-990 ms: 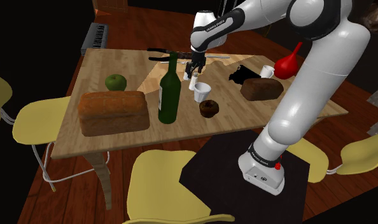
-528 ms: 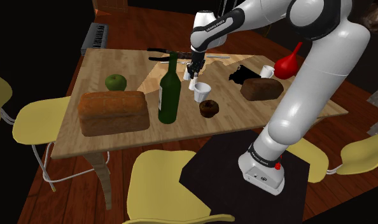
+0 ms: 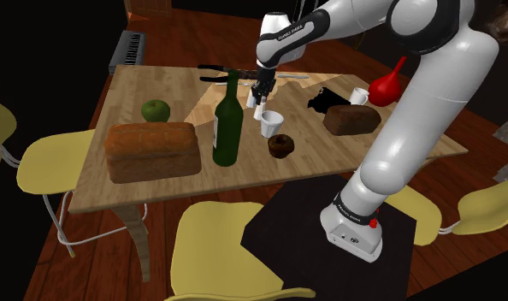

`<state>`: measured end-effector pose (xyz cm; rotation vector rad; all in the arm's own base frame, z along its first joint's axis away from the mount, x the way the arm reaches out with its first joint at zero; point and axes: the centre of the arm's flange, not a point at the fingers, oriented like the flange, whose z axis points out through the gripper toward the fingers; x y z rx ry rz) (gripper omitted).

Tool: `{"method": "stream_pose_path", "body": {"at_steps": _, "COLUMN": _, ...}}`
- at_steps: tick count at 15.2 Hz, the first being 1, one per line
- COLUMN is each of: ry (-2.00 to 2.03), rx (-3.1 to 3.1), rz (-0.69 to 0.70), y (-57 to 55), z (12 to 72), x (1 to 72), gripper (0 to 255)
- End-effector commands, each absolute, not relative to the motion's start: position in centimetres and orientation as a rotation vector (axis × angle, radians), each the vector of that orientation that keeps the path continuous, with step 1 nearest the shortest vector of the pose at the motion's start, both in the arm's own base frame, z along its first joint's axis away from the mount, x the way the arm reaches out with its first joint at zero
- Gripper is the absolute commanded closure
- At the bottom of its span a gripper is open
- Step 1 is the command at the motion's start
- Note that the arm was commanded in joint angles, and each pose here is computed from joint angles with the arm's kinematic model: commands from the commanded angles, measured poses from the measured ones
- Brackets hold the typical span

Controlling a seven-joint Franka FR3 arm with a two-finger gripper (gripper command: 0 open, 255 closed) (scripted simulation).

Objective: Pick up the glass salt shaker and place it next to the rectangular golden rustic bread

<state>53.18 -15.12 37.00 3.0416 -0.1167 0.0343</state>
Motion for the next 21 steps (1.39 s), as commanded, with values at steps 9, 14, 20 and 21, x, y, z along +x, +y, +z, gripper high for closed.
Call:
{"method": "stream_pose_path", "body": {"at_steps": 9, "ry": -0.117, "rx": 3.042, "rz": 0.034, "y": -15.1, "z": 42.2, "x": 53.1, "gripper": 255}}
{"method": "stream_pose_path", "body": {"at_steps": 14, "ry": -0.117, "rx": 3.042, "rz": 0.034, "y": -15.1, "z": 44.8, "x": 53.1, "gripper": 255}}
{"method": "stream_pose_path", "body": {"at_steps": 20, "ry": -0.117, "rx": 3.042, "rz": 0.034, "y": -15.1, "z": 48.0, "x": 53.1, "gripper": 255}}
{"method": "stream_pose_path", "body": {"at_steps": 21, "ry": -0.117, "rx": 3.042, "rz": 0.034, "y": -15.1, "z": 48.5, "x": 53.1, "gripper": 255}}
